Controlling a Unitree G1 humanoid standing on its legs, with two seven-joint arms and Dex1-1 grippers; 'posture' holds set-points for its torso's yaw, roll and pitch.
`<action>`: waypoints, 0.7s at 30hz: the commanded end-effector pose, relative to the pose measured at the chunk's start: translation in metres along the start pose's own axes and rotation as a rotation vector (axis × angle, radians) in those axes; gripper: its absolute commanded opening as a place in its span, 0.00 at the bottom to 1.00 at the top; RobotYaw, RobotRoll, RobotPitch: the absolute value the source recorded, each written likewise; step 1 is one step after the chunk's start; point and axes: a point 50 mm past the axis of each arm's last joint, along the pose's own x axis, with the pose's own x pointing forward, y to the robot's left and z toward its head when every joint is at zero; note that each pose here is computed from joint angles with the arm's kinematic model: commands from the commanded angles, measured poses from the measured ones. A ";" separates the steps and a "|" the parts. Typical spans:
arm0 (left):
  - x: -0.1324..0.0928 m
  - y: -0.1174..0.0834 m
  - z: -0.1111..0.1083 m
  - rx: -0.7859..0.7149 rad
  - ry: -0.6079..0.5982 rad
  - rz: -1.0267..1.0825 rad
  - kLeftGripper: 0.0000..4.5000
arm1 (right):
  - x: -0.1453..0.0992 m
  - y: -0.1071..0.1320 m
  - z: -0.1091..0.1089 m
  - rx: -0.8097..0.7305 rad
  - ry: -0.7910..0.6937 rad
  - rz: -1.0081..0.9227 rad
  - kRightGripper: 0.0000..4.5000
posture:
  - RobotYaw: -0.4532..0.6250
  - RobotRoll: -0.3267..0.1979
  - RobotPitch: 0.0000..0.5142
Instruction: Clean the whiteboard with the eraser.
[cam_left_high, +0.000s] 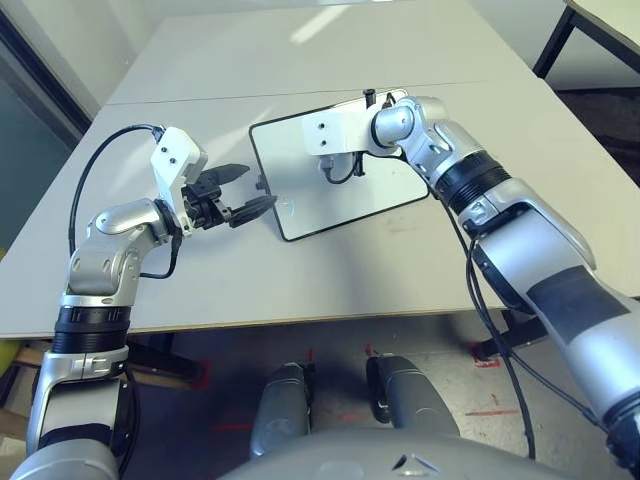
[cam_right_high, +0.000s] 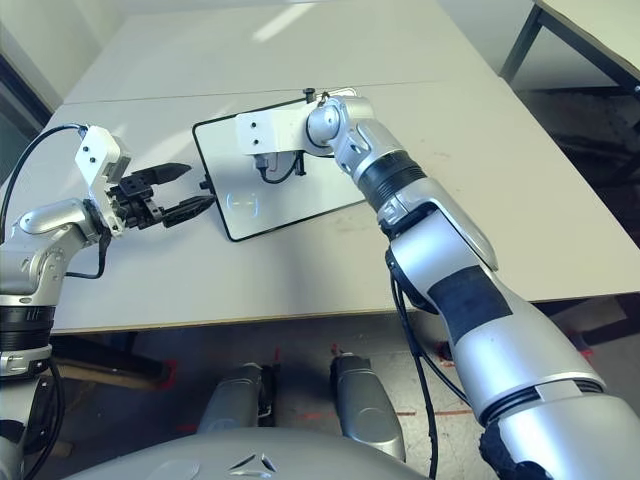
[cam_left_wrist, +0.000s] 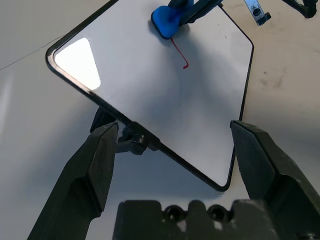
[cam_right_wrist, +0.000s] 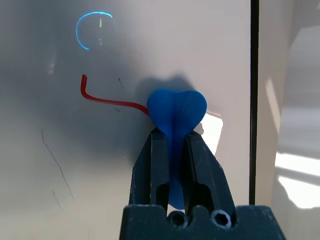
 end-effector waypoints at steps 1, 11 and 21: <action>0.002 0.001 0.001 0.004 0.006 -0.009 1.00 | 0.003 0.018 -0.028 0.028 0.105 0.068 0.03 | 0.36 0.62 0.21; 0.006 -0.002 0.001 0.004 0.004 -0.037 1.00 | -0.004 0.017 -0.049 0.041 0.172 0.065 0.03 | 0.35 0.62 0.22; 0.007 -0.002 0.001 0.003 0.007 -0.045 1.00 | 0.000 0.018 -0.034 0.046 0.117 0.072 0.03 | 0.35 0.62 0.22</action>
